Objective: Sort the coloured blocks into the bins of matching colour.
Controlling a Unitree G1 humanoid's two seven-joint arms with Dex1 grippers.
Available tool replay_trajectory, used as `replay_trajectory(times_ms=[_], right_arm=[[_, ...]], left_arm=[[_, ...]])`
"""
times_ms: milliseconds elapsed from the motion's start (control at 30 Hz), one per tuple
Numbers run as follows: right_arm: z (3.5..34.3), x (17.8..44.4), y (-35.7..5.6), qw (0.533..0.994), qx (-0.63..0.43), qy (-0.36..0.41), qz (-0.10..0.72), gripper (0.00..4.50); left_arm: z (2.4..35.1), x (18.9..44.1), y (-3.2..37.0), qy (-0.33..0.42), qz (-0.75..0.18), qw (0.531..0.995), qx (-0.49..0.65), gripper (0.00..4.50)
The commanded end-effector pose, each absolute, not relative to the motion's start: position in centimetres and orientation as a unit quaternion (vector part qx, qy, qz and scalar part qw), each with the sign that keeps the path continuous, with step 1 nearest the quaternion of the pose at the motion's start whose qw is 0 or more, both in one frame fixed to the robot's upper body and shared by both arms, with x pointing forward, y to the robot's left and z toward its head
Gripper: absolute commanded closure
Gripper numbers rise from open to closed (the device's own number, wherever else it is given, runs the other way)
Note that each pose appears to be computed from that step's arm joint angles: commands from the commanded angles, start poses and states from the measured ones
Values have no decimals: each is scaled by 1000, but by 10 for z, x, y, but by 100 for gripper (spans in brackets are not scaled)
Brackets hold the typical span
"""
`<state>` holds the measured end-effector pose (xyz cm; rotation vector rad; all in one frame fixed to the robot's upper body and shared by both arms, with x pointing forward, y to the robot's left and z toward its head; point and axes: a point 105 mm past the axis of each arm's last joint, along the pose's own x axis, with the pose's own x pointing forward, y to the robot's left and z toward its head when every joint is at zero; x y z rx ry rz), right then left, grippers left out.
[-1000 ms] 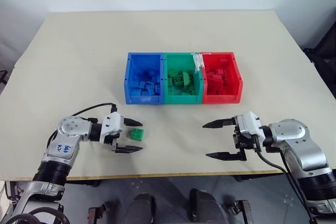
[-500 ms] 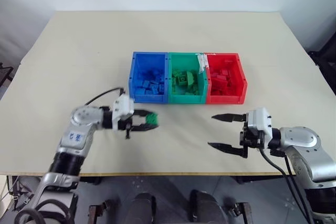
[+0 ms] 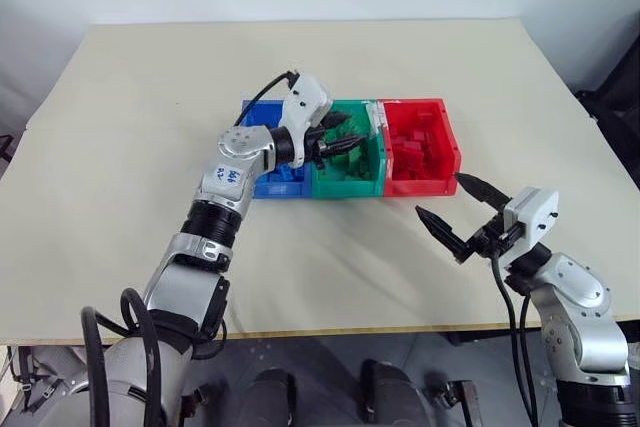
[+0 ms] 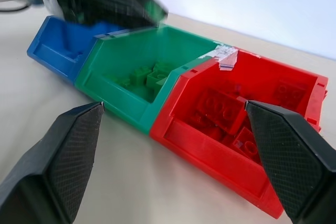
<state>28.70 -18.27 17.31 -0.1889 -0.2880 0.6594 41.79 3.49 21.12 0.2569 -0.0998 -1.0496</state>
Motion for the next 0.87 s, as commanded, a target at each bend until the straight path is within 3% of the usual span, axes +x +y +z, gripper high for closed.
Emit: replay_trajectory(times_ms=[33, 133, 367, 467, 600, 733, 867], right_arm=[[187, 279, -176, 922, -103, -171, 333, 0], [185, 276, -170, 911, -108, -164, 362, 0], [171, 277, -160, 876, -141, -124, 445, 0], [167, 283, -166, 865, -154, -111, 465, 0], [166, 289, -176, 856, -152, -106, 483, 0], [160, 298, -183, 854, -156, -97, 487, 0], [163, 305, -181, 858, -142, -108, 481, 0]], left_arm=[[228, 413, 36, -88, -509, 848, 124, 73], [231, 399, 52, -114, -521, 836, 131, 3], [231, 348, 137, -146, -486, 843, 181, 3], [213, 314, 182, -105, -481, 841, 224, 3], [181, 276, 241, -16, -432, 875, 217, 3], [156, 253, 255, 36, -393, 900, 186, 3], [160, 260, 249, -8, -337, 924, 182, 3]])
